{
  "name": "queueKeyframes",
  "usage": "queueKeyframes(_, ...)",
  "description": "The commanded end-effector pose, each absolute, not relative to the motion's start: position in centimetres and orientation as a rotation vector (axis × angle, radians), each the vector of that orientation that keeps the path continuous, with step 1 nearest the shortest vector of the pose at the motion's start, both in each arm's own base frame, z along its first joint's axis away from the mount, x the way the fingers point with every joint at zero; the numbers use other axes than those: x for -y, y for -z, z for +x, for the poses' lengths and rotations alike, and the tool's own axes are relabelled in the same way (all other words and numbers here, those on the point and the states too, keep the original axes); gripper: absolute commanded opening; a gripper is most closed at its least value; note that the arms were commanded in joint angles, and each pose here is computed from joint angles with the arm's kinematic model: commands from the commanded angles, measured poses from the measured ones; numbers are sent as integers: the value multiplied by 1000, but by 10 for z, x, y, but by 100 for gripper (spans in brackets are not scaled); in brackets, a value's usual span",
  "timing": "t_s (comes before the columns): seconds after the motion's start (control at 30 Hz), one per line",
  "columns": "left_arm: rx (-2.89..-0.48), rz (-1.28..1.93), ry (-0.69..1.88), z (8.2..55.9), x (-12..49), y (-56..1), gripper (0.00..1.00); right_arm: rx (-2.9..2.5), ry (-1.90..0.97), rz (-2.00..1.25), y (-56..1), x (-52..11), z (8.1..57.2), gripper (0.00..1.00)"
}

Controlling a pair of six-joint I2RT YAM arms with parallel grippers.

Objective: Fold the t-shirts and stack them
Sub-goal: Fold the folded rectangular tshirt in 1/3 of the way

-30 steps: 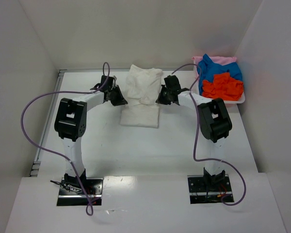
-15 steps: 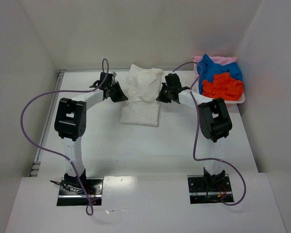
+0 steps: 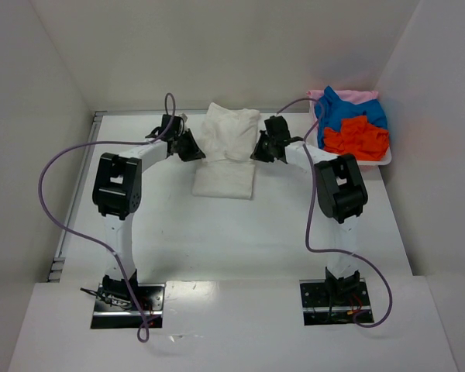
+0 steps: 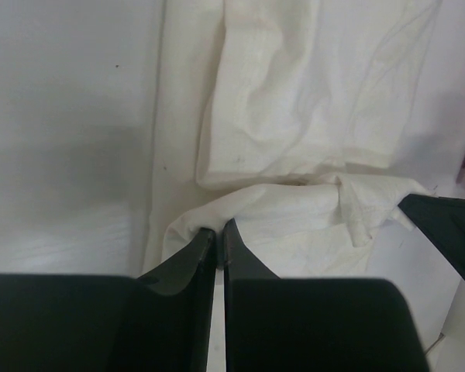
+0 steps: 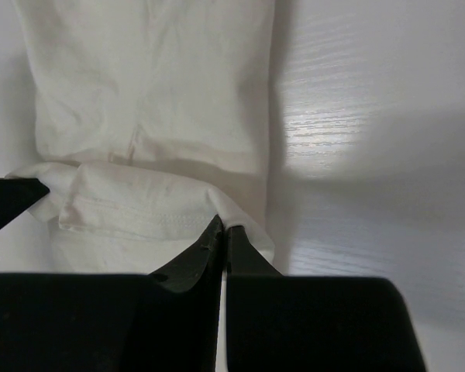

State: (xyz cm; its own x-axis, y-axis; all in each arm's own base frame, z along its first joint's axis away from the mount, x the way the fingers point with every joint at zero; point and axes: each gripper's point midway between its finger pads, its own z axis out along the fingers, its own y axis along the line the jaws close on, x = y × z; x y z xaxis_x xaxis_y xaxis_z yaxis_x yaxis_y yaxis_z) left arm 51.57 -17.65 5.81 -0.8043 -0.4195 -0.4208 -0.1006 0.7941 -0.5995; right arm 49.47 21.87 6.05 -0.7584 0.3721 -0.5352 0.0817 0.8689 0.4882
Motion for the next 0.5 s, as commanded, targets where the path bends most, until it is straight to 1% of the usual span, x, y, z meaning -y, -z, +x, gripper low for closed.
queueKeyframes(0.0, -2395, -367, 741, 531, 164, -56, 11, -2326, -554, 336, -66, -210, 517, 0)
queueKeyframes(0.07, -2395, -356, 737, 533, 164, -54, 12, -2335, -550, 338, -61, -209, 517, 0)
queueKeyframes(0.1, -2395, -356, 737, 533, 164, -54, 14, -2327, -554, 336, -64, -210, 519, 3)
queueKeyframes(0.13, -2395, -356, 737, 533, 164, -54, 15, -2333, -546, 348, -59, -205, 521, 3)
queueKeyframes(0.17, -2397, -345, 733, 535, 164, -52, 18, -2333, -546, 349, -59, -205, 521, 6)
queueKeyframes(0.23, -2398, -315, 762, 535, 169, -53, 30, -2324, -549, 347, -61, -206, 523, 10)
queueKeyframes(0.27, -2395, -317, 776, 538, 166, -53, 40, -2326, -559, 342, -61, -207, 522, 15)
queueKeyframes(0.3, -2397, -307, 799, 536, 169, -54, 47, -2323, -554, 354, -61, -202, 524, 27)
queueKeyframes(0.33, -2389, -303, 800, 539, 170, -58, 53, -2318, -571, 347, -63, -204, 525, 31)
queueKeyframes(0.4, -2378, -303, 812, 541, 167, -60, 59, -2309, -582, 350, -65, -201, 527, 38)
queueKeyframes(0.47, -2368, -294, 824, 542, 168, -62, 63, -2308, -592, 366, -65, -198, 528, 39)
